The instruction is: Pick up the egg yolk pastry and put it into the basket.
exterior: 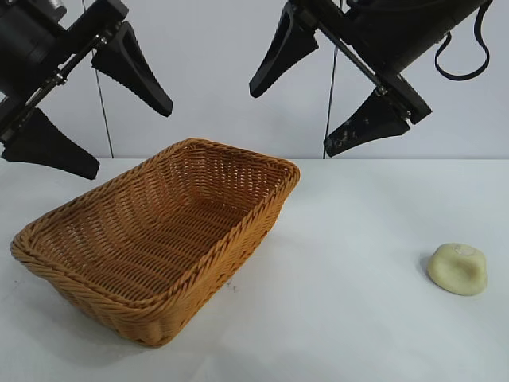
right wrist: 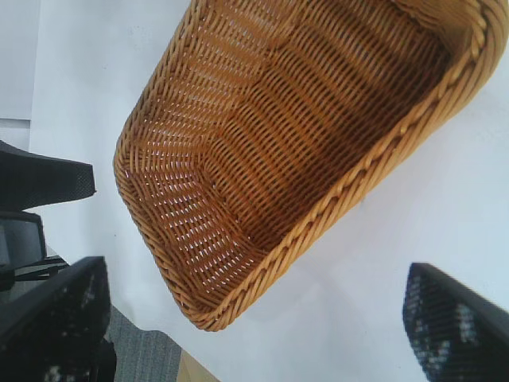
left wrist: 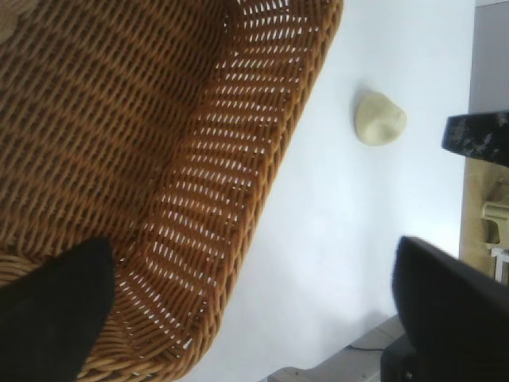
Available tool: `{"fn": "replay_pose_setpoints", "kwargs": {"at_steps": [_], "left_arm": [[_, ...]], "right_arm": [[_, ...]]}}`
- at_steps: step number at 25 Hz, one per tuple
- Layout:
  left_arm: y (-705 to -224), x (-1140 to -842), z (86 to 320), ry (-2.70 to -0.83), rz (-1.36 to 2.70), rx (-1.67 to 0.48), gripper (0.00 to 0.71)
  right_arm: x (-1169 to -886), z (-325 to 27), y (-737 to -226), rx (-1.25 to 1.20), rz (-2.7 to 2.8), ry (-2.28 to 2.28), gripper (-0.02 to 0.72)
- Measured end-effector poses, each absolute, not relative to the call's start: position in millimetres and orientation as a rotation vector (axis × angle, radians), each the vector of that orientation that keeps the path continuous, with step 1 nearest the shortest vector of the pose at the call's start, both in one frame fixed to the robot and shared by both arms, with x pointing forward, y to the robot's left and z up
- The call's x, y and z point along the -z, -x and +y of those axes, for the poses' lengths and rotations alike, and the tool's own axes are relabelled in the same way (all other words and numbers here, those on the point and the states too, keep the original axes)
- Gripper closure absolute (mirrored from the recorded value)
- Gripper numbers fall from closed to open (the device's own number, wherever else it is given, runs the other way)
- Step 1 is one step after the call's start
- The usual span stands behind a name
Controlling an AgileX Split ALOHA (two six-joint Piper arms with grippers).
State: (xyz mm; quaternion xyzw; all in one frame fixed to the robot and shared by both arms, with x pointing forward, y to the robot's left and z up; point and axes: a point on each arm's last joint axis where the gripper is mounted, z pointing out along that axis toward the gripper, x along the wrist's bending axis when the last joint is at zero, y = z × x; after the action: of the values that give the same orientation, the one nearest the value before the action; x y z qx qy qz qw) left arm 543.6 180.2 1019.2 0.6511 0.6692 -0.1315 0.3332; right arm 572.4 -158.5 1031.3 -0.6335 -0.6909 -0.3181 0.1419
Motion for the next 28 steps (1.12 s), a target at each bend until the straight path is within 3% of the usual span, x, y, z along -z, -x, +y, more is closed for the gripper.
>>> {"fn": "replay_pose_setpoints", "kwargs": {"at_steps": [28], "left_arm": [[-544.0, -1019.9, 179.6, -1.681, 1.753, 0.352, 0.014]], "right_arm": [[-1031.3, -158.5, -572.4, 0.918, -1.994, 1.828, 0.01]]}}
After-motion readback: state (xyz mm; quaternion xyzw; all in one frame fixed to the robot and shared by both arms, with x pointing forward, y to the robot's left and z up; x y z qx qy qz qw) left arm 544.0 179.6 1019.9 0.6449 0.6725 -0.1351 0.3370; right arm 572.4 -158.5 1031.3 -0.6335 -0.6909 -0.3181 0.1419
